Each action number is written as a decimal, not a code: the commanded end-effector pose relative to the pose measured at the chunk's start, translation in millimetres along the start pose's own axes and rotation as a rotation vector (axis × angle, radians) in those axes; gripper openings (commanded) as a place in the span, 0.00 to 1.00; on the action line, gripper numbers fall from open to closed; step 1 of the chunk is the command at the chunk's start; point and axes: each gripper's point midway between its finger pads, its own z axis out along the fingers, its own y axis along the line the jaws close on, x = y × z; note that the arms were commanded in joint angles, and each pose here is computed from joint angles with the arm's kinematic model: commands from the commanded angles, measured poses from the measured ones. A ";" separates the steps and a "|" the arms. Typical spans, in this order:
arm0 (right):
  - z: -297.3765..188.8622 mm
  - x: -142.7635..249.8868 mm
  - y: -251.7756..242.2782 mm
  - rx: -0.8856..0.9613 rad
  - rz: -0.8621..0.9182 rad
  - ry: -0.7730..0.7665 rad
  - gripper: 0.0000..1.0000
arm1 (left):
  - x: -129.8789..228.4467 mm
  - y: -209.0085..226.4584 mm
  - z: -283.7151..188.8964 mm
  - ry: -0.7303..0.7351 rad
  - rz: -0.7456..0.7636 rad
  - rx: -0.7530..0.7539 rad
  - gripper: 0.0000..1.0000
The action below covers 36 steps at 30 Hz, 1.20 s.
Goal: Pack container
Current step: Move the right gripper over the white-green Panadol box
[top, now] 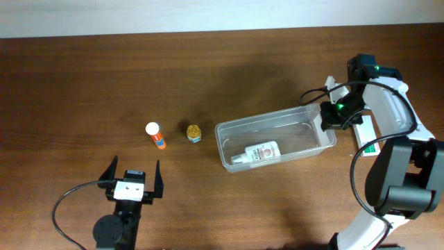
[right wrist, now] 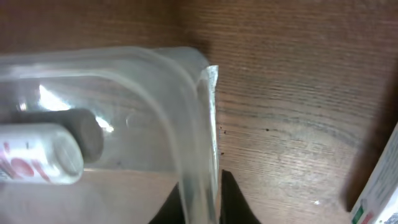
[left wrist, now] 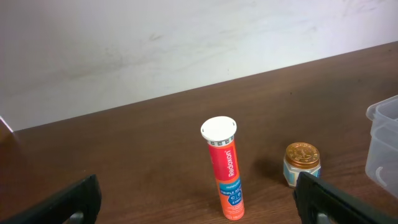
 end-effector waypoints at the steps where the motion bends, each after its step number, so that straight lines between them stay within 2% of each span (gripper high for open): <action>1: 3.3 0.8 1.4 0.002 0.089 0.008 0.04 | 1.8 1.9 -0.2 0.005 0.015 -0.010 0.99; 10: 3.3 0.7 1.5 0.001 0.202 0.008 0.04 | 1.8 1.9 -0.2 0.005 0.015 -0.010 0.99; 26: 3.1 -7.4 -5.6 0.038 0.026 -0.023 0.04 | 1.8 1.9 -0.2 0.005 0.015 -0.010 0.99; 33: 3.1 -9.2 -5.9 0.039 0.006 -0.030 0.04 | 1.8 1.9 -0.2 0.005 0.015 -0.010 0.99; 36: 3.1 -8.8 -5.8 0.039 0.007 -0.029 0.10 | 1.8 1.9 -0.2 0.005 0.015 -0.010 0.99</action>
